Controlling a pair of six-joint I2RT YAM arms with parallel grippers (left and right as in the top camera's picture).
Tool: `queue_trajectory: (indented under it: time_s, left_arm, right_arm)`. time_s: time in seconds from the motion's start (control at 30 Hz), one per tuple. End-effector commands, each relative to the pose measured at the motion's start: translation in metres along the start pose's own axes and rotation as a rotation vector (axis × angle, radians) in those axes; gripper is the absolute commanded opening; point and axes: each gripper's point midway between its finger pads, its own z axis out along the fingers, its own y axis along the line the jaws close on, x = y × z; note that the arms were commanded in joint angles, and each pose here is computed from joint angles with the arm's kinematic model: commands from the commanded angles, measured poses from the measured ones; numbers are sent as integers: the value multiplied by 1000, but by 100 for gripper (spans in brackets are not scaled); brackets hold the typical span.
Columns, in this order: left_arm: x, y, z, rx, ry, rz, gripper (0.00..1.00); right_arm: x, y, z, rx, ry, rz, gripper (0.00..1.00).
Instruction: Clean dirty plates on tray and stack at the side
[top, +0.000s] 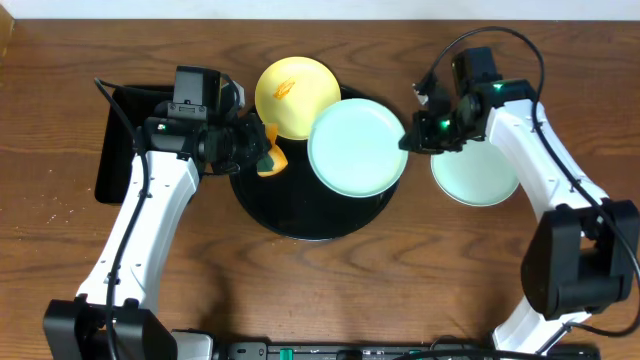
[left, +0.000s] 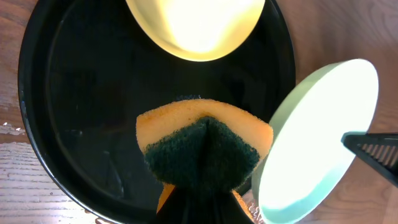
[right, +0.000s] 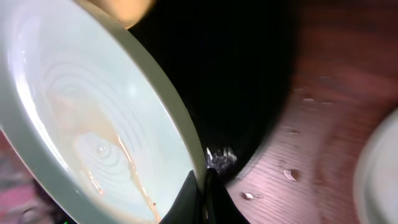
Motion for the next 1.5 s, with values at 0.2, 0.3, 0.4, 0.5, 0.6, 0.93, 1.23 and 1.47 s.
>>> queue_trajectory:
  time_s: [0.2, 0.3, 0.4, 0.5, 0.6, 0.93, 1.23, 1.47]
  left_arm:
    - [0, 3, -1, -16, -6, 7, 7]
    - [0, 3, -1, -15, -7, 8, 8]
    - [0, 3, -1, -15, -6, 8, 7]
    - [0, 3, -1, -16, -7, 8, 8]
    - [0, 3, -1, -15, -7, 8, 7]
    - [0, 3, -1, -15, -7, 8, 7]
    - [0, 3, -1, -15, -7, 8, 7]
    - [0, 3, -1, -16, -6, 8, 8]
  right_arm:
    - [-17, -11, -43, 266, -172, -2, 1]
    - [-19, -10, -53, 341, -212, -7, 1]
    - [-18, -7, -56, 407, -234, -29, 1]
    - [-17, 0, -53, 464, -246, -48, 1]
    - [-15, 5, -51, 529, -266, -64, 1]
    - [-11, 24, -54, 723, -341, -139, 1]
    - [-7, 36, -65, 893, -411, -220, 1]
    - [-4, 50, -74, 991, -466, -290, 1]
